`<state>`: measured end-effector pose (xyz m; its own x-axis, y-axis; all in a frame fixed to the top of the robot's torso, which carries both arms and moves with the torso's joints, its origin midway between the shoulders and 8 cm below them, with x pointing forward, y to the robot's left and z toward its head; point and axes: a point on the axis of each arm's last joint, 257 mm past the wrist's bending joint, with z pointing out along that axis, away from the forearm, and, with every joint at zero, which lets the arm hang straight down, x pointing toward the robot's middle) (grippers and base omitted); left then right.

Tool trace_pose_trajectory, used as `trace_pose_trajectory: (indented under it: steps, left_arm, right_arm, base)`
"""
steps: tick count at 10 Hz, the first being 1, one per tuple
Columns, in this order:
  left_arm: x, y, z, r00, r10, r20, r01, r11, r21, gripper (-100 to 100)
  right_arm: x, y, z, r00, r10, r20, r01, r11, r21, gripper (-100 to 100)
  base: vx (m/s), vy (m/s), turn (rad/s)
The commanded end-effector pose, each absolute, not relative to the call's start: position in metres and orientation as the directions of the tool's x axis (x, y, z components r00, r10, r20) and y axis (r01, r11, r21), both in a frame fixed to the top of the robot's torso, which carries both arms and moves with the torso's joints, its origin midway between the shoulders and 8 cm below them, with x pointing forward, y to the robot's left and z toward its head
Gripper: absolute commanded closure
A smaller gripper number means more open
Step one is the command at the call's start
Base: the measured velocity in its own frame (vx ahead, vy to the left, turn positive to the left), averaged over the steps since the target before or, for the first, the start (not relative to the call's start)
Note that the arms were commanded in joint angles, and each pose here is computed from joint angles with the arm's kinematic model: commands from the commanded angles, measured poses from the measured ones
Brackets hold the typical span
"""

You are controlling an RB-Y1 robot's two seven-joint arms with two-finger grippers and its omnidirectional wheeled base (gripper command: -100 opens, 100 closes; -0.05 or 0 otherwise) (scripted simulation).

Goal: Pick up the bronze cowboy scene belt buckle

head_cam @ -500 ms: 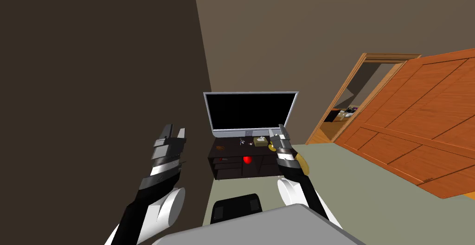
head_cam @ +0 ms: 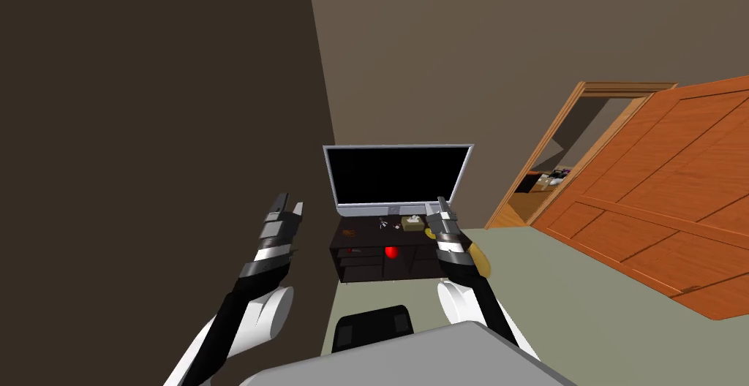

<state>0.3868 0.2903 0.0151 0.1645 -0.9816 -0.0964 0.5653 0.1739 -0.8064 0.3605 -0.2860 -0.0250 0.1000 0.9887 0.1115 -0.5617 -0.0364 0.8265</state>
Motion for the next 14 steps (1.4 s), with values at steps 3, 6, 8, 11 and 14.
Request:
trace_pose_trajectory:
  steps: [3,6,8,11,14]
  left_arm:
    - [0.418,0.292,-0.01,0.142,-0.982,-0.127,0.489,0.181,-0.853,-100]
    - [0.445,0.295,-0.034,0.128,-0.981,-0.144,0.413,0.185,-0.892,-100]
    - [0.459,0.298,-0.048,0.122,-0.981,-0.151,0.369,0.186,-0.911,-100]
    - [0.488,0.304,-0.079,0.111,-0.981,-0.162,0.268,0.186,-0.945,-100]
    - [0.515,0.308,-0.102,0.102,-0.98,-0.168,0.18,0.185,-0.966,-100]
  right_arm:
    - [0.361,-0.286,-0.025,0.1,0.989,0.111,-0.562,-0.036,0.827,0]
    - [0.361,-0.286,-0.025,0.1,0.989,0.111,-0.562,-0.036,0.827,0]
    - [0.361,-0.286,-0.025,0.1,0.989,0.111,-0.562,-0.036,0.827,0]
    - [0.361,-0.286,-0.025,0.1,0.989,0.111,-0.562,-0.036,0.827,0]
    - [0.361,-0.286,-0.025,0.1,0.989,0.112,-0.562,-0.036,0.827,0]
  base:
    - [0.004,0.014,0.021]
    - [0.004,0.009,0.02]
    - [0.006,0.005,0.011]
    - [0.009,0.001,0.017]
    - [0.01,-0.003,0.011]
